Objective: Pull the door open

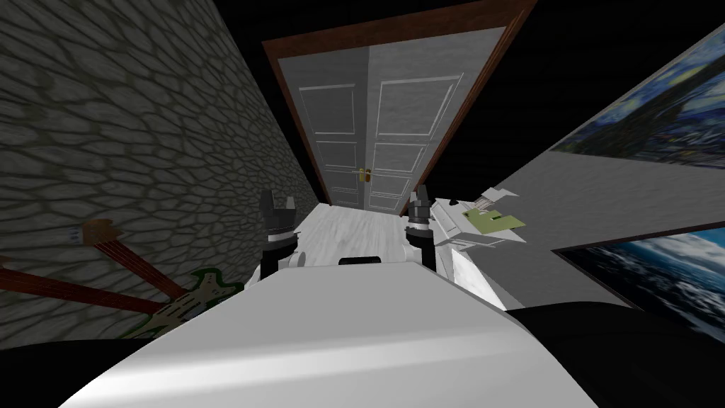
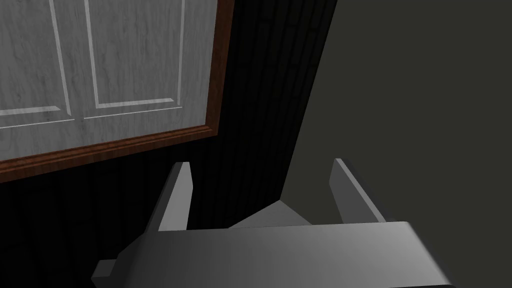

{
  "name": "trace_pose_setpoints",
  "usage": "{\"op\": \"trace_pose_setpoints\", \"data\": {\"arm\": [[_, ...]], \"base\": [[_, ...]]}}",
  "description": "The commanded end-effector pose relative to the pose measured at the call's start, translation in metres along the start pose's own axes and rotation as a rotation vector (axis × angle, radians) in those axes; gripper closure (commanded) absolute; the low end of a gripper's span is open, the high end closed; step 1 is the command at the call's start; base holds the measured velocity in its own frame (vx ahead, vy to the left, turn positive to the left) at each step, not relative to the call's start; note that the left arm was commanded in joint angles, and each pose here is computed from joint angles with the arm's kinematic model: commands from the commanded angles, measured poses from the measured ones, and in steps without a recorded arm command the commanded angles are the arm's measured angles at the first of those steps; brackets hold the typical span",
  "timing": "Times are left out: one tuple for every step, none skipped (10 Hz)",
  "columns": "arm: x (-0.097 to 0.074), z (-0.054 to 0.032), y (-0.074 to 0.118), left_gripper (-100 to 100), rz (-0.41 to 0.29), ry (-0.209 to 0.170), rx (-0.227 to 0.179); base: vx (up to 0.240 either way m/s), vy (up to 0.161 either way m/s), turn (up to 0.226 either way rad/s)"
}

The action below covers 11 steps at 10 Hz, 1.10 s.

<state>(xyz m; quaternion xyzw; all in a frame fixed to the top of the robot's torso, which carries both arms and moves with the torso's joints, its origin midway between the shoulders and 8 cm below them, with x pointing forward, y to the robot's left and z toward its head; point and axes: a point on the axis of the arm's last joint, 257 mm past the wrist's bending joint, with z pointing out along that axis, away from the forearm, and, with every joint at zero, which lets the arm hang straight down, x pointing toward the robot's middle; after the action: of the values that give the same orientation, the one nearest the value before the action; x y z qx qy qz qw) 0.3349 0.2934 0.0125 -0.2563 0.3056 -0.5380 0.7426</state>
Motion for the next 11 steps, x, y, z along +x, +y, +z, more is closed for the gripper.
{"op": "trace_pose_setpoints", "data": {"arm": [[0.002, -0.0009, 0.011, -100, -0.012, 0.009, -0.019], [0.003, -0.0015, 0.018, -100, -0.018, 0.013, -0.03], [0.004, -0.0021, 0.024, -100, -0.025, 0.018, -0.041], [0.006, -0.003, 0.034, -100, -0.034, 0.024, -0.057], [0.007, -0.004, 0.043, -100, -0.042, 0.03, -0.073], [0.009, -0.0051, 0.053, -100, -0.052, 0.036, -0.091], [0.01, -0.0065, 0.064, -100, -0.062, 0.043, -0.111], [0.011, -0.0072, 0.07, -100, -0.067, 0.046, -0.121], [0.012, -0.008, 0.076, -100, -0.072, 0.049, -0.132], [0.013, -0.0097, 0.089, -100, -0.082, 0.056, -0.155], [0.014, -0.0106, 0.095, -100, -0.088, 0.059, -0.167]], "base": [[0.035, -0.104, -0.047], [0.1, -0.02, -0.11], [0.125, 0.006, -0.068], [0.143, -0.019, -0.062], [0.181, -0.002, -0.076], [0.164, -0.01, -0.087], [0.154, -0.018, -0.118], [0.139, -0.033, -0.072], [0.108, -0.04, -0.047], [0.107, -0.029, -0.107], [0.116, -0.029, -0.095]]}}
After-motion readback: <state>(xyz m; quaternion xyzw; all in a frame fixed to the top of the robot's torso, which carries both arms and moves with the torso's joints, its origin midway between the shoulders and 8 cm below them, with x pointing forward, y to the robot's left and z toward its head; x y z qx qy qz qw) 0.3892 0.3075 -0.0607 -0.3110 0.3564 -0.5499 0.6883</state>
